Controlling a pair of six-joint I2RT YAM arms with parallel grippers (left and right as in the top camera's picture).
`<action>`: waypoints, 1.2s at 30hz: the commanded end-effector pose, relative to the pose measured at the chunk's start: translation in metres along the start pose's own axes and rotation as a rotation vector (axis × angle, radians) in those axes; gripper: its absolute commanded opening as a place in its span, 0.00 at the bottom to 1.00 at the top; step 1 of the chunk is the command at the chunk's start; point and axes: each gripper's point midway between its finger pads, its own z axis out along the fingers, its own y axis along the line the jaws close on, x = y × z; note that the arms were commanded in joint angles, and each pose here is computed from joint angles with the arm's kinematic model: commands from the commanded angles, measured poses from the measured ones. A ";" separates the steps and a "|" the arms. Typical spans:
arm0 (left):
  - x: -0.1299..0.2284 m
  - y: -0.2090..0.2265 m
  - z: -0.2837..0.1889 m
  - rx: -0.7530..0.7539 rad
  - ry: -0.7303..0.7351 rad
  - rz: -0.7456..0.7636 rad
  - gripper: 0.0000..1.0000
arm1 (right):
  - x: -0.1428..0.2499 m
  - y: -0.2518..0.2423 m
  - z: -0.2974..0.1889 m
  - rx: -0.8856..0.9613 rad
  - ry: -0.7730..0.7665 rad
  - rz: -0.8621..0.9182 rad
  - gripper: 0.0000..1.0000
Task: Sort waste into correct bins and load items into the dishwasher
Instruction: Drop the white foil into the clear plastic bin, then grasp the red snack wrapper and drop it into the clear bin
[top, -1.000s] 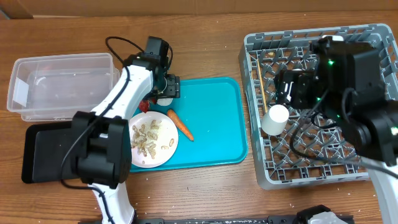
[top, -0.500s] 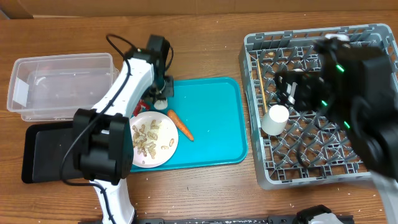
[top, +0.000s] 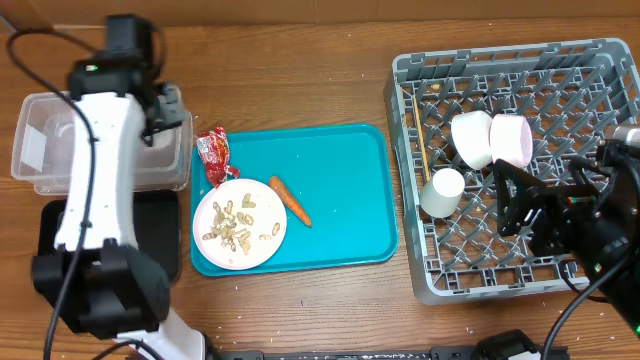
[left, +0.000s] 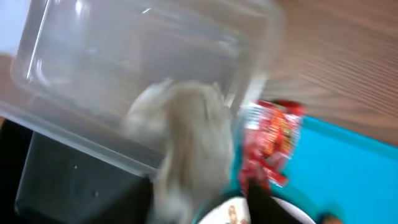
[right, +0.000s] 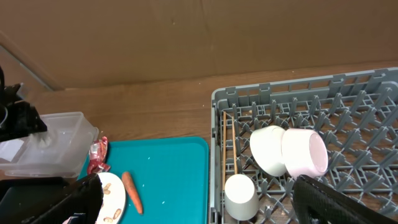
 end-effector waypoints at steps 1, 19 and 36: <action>0.004 0.004 0.022 0.057 0.078 -0.040 0.58 | 0.000 -0.002 0.003 0.015 0.003 0.000 1.00; 0.064 -0.086 0.053 -0.113 0.038 0.100 0.70 | 0.015 -0.007 0.002 0.034 0.067 -0.004 1.00; 0.091 -0.104 0.152 -0.158 0.142 0.172 0.42 | 0.019 -0.008 0.002 0.038 0.082 -0.005 1.00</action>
